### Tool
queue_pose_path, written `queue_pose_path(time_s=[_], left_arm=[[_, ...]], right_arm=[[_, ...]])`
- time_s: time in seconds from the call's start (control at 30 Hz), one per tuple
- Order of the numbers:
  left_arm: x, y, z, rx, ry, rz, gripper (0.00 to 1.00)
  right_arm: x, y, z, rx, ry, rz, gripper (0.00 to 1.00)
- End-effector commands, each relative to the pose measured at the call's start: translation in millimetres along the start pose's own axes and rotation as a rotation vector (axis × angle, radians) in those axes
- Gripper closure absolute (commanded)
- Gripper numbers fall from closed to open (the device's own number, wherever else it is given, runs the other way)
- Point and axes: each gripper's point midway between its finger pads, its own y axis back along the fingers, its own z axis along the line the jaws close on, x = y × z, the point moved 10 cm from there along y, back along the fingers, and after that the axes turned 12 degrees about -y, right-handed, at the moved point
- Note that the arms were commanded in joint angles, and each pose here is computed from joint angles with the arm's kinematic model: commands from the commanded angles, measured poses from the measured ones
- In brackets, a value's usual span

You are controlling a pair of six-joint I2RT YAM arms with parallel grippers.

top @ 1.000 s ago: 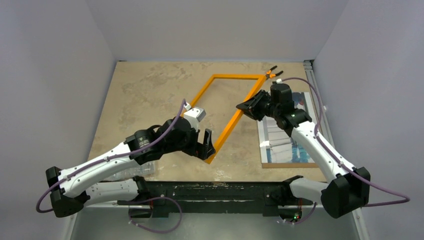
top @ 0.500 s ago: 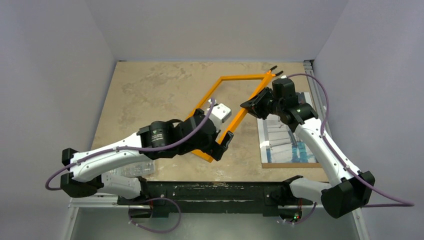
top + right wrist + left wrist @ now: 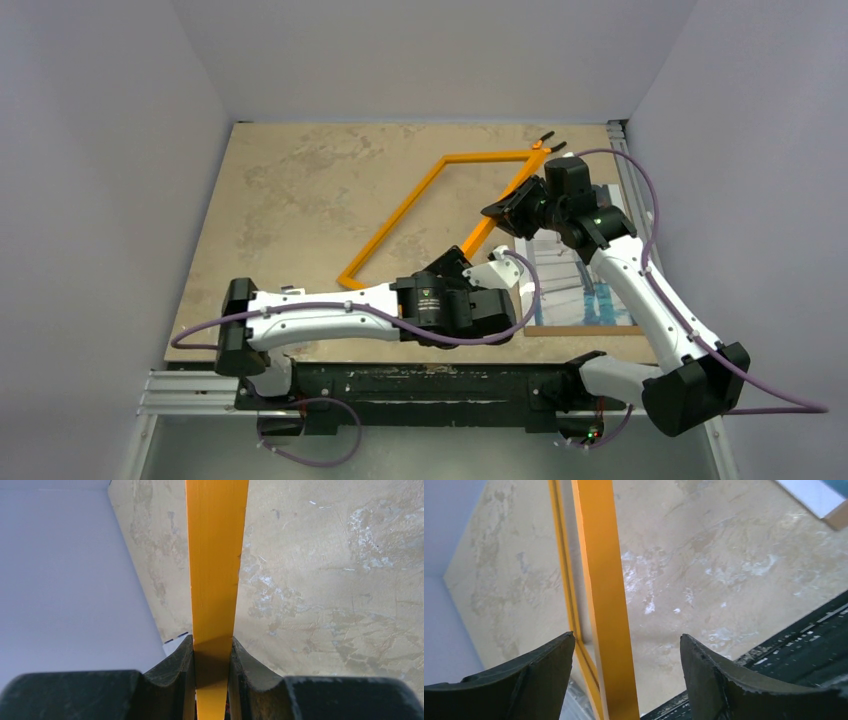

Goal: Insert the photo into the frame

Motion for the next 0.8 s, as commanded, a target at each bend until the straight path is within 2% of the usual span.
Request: queue_pose_path(time_s=[0.0, 0.2, 0.3, 0.47, 0.57, 0.67, 0.73, 0.77], left_arm=[[-4, 4, 11, -0.184, -0.029, 0.036, 0.27], [-7, 0, 10, -0.258, -0.058, 0.072, 0.41], [-6, -3, 6, -0.256, -0.072, 0.084, 0.53], [-5, -7, 3, -0.283, -0.097, 0.106, 0.81], [-7, -6, 5, -0.294, -0.107, 0.112, 0.94], [-8, -4, 9, -0.308, -0.105, 0.110, 1.00], [-9, -2, 10, -0.307, -0.109, 0.104, 1.00], [-10, -2, 11, -0.308, -0.111, 0.102, 1.00]], right_arm=[[-1, 11, 7, -0.048, 0.045, -0.026, 1.00], [1, 6, 1, -0.045, 0.035, -0.010, 1.00], [2, 4, -1, -0.046, 0.033, -0.003, 1.00], [3, 4, -2, -0.054, 0.037, 0.006, 1.00], [4, 4, -1, -0.080, 0.052, 0.016, 1.00], [4, 6, 2, -0.120, 0.090, 0.027, 0.97], [4, 7, 2, -0.136, 0.105, 0.025, 0.95], [4, 8, 2, -0.144, 0.112, 0.023, 0.84]])
